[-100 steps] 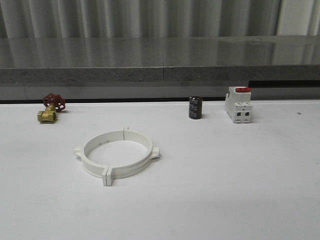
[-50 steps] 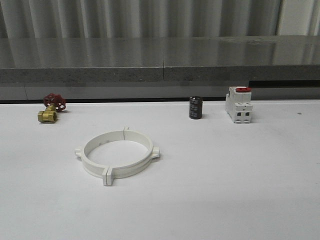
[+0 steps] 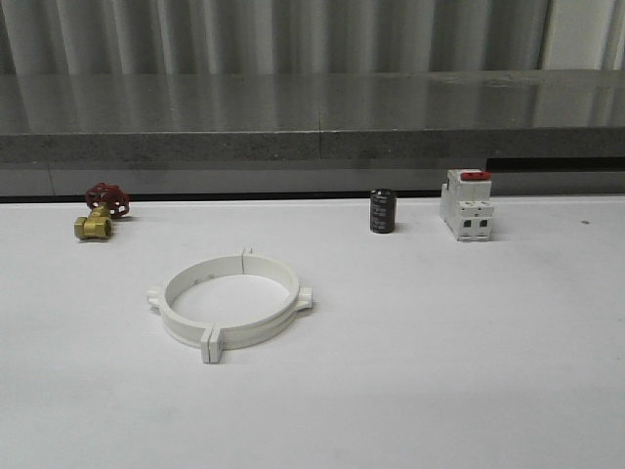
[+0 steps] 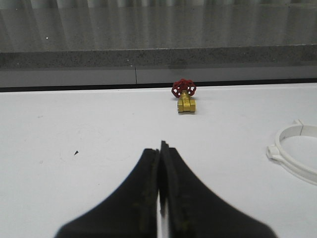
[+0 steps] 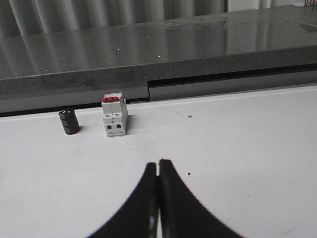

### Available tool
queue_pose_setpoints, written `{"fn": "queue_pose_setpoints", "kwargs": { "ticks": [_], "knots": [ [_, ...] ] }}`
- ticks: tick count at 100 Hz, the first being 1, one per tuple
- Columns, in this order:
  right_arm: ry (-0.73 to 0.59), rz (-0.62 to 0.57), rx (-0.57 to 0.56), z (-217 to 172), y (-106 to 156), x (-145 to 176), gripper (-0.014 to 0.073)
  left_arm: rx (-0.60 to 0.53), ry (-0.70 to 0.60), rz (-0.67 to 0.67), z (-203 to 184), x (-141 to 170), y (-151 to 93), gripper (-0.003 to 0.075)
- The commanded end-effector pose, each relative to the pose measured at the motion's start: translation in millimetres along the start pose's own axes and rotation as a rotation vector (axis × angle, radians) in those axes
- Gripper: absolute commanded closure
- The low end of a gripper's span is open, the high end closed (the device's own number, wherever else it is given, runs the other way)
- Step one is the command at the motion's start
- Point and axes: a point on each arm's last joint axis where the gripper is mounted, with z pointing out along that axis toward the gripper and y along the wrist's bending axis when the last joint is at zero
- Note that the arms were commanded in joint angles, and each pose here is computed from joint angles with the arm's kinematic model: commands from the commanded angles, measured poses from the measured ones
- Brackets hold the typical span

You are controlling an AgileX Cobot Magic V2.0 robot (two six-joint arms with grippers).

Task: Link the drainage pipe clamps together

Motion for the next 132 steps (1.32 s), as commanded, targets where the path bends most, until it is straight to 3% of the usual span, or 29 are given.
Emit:
{"fn": "queue_pose_setpoints", "kwargs": {
  "ticks": [1,42,132],
  "knots": [
    [-0.118,-0.007,-0.014,-3.0,1.8,-13.8,0.0662,0.012,-0.140,0.000,-3.6,-12.7,-0.7,0.0741],
    [-0.117,-0.007,-0.013,-3.0,1.8,-13.7,0.0662,0.030,-0.232,-0.014,0.8,-4.7,-3.0,0.0741],
    [-0.117,-0.007,-0.013,-3.0,1.8,-13.7,0.0662,0.030,-0.226,-0.014,1.0,-4.2,-3.0,0.0741]
  ]
}}
